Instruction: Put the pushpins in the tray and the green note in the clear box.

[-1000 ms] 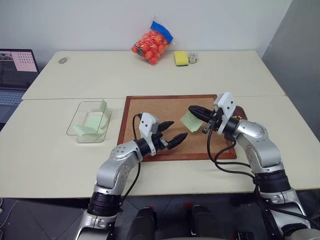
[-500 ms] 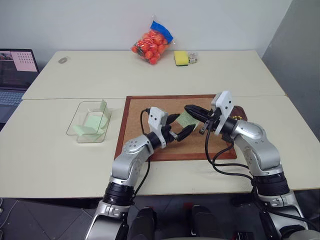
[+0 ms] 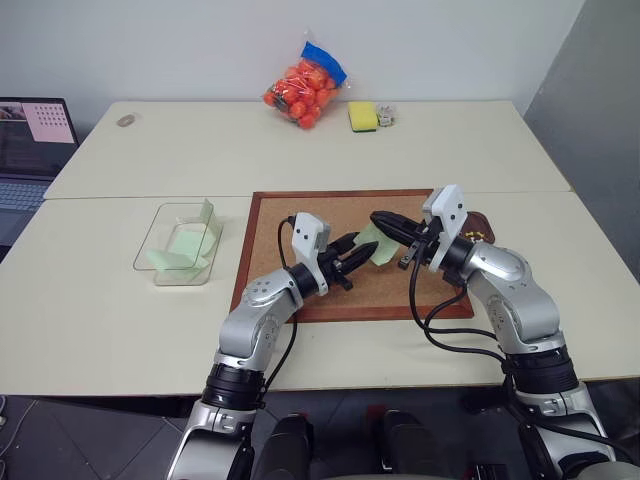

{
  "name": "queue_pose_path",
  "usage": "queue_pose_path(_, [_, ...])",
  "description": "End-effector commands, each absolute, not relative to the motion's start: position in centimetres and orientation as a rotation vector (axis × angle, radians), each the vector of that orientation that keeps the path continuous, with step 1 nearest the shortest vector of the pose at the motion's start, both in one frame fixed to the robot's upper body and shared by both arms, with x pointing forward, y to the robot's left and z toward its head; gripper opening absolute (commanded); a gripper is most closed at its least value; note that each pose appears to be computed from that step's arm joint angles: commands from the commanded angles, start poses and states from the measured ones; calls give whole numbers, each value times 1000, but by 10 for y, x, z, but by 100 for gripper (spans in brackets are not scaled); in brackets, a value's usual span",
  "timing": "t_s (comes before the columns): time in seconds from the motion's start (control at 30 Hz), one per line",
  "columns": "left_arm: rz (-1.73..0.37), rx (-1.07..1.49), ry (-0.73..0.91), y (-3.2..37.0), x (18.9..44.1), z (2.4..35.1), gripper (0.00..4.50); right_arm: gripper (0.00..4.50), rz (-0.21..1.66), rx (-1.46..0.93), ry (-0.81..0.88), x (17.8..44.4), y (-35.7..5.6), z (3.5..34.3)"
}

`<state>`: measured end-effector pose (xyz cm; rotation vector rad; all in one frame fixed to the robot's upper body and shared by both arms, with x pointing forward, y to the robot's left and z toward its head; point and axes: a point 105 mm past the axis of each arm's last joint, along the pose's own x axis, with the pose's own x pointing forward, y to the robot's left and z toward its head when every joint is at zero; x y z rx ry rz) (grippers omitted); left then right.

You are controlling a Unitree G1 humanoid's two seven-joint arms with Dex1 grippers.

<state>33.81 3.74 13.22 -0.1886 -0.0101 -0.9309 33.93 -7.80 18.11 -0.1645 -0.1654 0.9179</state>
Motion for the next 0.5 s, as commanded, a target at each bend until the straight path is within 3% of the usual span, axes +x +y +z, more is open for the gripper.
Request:
queue_pose_path(0.03, [-945,-181,-43,34,336,139,101,0,913,-167,-225,339,-78,196])
queue_pose_path(0.2, [-945,-184,-47,34,336,141,4,0,915,-167,-222,339,-78,195])
queue_pose_path(0.5, [-902,-161,-13,37,342,134,2,0,916,-169,-227,337,-79,197])
